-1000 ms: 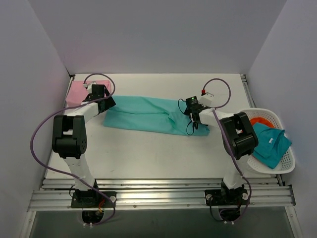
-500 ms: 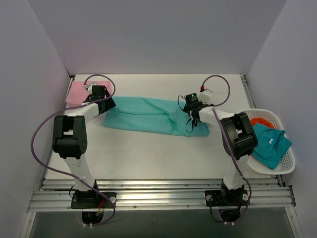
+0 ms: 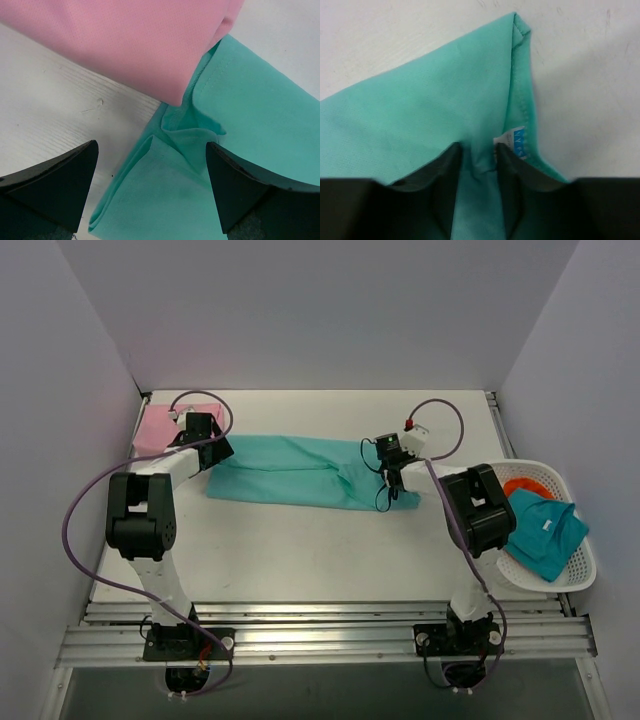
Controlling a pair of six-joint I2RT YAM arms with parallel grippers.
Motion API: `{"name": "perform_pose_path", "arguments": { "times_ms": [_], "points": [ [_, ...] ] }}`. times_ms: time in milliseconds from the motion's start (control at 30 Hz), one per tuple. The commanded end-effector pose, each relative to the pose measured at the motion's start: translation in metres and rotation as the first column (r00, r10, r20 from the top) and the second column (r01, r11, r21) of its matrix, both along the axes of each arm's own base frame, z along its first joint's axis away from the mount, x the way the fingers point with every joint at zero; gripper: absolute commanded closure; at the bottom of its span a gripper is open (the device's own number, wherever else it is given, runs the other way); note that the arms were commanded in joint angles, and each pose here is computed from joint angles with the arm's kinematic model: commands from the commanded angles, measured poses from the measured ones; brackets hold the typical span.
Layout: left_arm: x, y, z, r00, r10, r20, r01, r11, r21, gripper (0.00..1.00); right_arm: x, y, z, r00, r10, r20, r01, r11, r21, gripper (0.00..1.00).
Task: Fold and stack the t-shirts
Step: Fold the tshirt
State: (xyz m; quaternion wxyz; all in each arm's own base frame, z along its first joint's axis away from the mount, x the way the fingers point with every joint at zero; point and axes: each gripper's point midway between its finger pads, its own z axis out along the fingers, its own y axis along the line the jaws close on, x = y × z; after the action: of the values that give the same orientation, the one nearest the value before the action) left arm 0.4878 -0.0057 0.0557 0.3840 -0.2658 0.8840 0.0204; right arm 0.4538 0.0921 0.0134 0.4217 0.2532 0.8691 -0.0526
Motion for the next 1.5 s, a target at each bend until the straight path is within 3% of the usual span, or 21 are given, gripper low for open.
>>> {"name": "perform_pose_path", "arguments": {
  "times_ms": [0, 167, 300, 400, 433, 500, 533, 567, 633, 667, 700, 767, 867, 933, 967, 1033, 1067, 1133, 1200, 1367, 1467],
  "points": [
    [0.012, 0.0, 0.014, 0.999, 0.01, 0.035, -0.011, 1.0, 0.006, 0.02, -0.012, -0.003, -0.038, 0.996, 0.001, -0.086, 0.002, 0.999, 0.04, 0.8],
    [0.011, -0.002, 0.012, 1.0, 0.009, 0.027, -0.009, 1.0, 0.003, 0.02, 0.014, 0.002, -0.037, 0.997, 0.005, -0.074, 0.0, 0.998, 0.067, 0.93],
    [0.011, 0.001, 0.013, 0.999, 0.026, 0.031, -0.027, 0.999, 0.021, 0.02, 0.076, 0.016, -0.018, 1.0, 0.006, 0.013, -0.007, 0.994, 0.11, 1.0],
    [0.011, 0.0, 0.013, 0.999, 0.029, 0.033, -0.03, 0.999, 0.024, 0.02, 0.111, 0.018, -0.03, 1.0, 0.011, 0.021, -0.013, 0.992, 0.128, 1.0],
    [0.012, 0.0, 0.012, 0.999, 0.03, 0.028, -0.031, 0.999, 0.025, 0.02, 0.144, 0.024, -0.007, 0.995, 0.029, 0.096, -0.045, 0.985, 0.168, 1.0],
    [0.013, 0.0, 0.013, 0.999, 0.029, 0.022, -0.03, 0.999, 0.03, 0.02, 0.169, 0.03, -0.022, 0.992, 0.048, 0.119, -0.07, 0.979, 0.194, 1.0],
    [0.014, -0.001, 0.012, 0.999, 0.029, 0.019, -0.029, 0.999, 0.032, 0.02, 0.198, 0.037, 0.005, 0.977, 0.053, 0.207, -0.098, 0.971, 0.218, 0.96],
    [0.014, -0.001, 0.011, 1.0, 0.027, 0.016, -0.028, 0.999, 0.034, 0.02, 0.211, 0.041, -0.008, 0.971, 0.065, 0.228, -0.122, 0.962, 0.244, 0.8],
    [0.015, -0.003, 0.012, 1.0, 0.024, 0.014, -0.025, 0.999, 0.042, 0.02, 0.237, 0.051, 0.007, 0.942, 0.09, 0.324, -0.186, 0.942, 0.279, 0.43],
    [0.015, -0.004, 0.012, 1.0, 0.022, 0.014, -0.023, 0.999, 0.044, 0.02, 0.259, 0.058, 0.044, 0.895, 0.11, 0.432, -0.248, 0.928, 0.278, 0.01],
    [0.015, -0.005, 0.013, 1.0, 0.018, 0.019, -0.019, 0.999, 0.047, 0.02, 0.264, 0.065, 0.041, 0.885, 0.145, 0.443, -0.289, 0.917, 0.276, 0.0],
    [0.015, -0.006, 0.016, 0.999, 0.015, 0.028, -0.017, 0.999, 0.05, 0.02, 0.267, 0.063, 0.086, 0.848, 0.166, 0.503, -0.313, 0.923, 0.225, 0.0],
    [0.013, -0.006, 0.021, 0.998, 0.015, 0.053, -0.017, 0.999, 0.05, 0.02, 0.25, 0.047, 0.144, 0.794, 0.143, 0.591, -0.29, 0.943, 0.161, 0.0],
    [0.013, -0.005, 0.025, 0.997, 0.015, 0.074, -0.019, 0.999, 0.051, 0.02, 0.209, 0.022, 0.19, 0.771, 0.096, 0.63, -0.222, 0.967, 0.124, 0.0],
    [0.013, -0.005, 0.03, 0.996, 0.018, 0.085, -0.022, 0.998, 0.054, 0.02, 0.186, 0.011, 0.248, 0.721, 0.068, 0.69, -0.203, 0.972, 0.117, 0.0],
    [0.013, -0.004, 0.038, 0.994, 0.019, 0.106, -0.026, 0.998, 0.056, 0.02, 0.15, -0.009, 0.23, 0.785, 0.032, 0.619, -0.116, 0.989, 0.096, 0.0],
    [0.011, -0.005, 0.051, 0.991, 0.018, 0.134, -0.025, 0.998, 0.053, 0.02, 0.126, -0.016, 0.268, 0.762, 0.007, 0.648, -0.095, 0.99, 0.102, 0.0],
    [0.01, -0.007, 0.076, 0.982, 0.015, 0.188, -0.023, 0.999, 0.04, 0.03, 0.085, -0.016, 0.244, 0.826, -0.048, 0.562, -0.022, 0.993, 0.117, 0.0],
    [0.004, -0.011, 0.089, 0.979, 0.009, 0.206, -0.015, 1.0, 0.025, 0.03, 0.045, -0.004, 0.263, 0.814, -0.07, 0.576, -0.017, 0.989, 0.145, 0.0],
    [-0.016, -0.015, 0.124, 0.969, 0.019, 0.247, -0.017, 1.0, -0.008, 0.04, -0.037, 0.085, 0.212, 0.886, -0.024, 0.463, -0.089, 0.971, 0.221, 0.0],
    [-0.034, -0.016, 0.135, 0.966, 0.016, 0.257, -0.012, 1.0, -0.017, 0.04, -0.059, 0.135, 0.171, 0.917, 0.045, 0.396, -0.162, 0.95, 0.267, 0.0]
  ]
}}
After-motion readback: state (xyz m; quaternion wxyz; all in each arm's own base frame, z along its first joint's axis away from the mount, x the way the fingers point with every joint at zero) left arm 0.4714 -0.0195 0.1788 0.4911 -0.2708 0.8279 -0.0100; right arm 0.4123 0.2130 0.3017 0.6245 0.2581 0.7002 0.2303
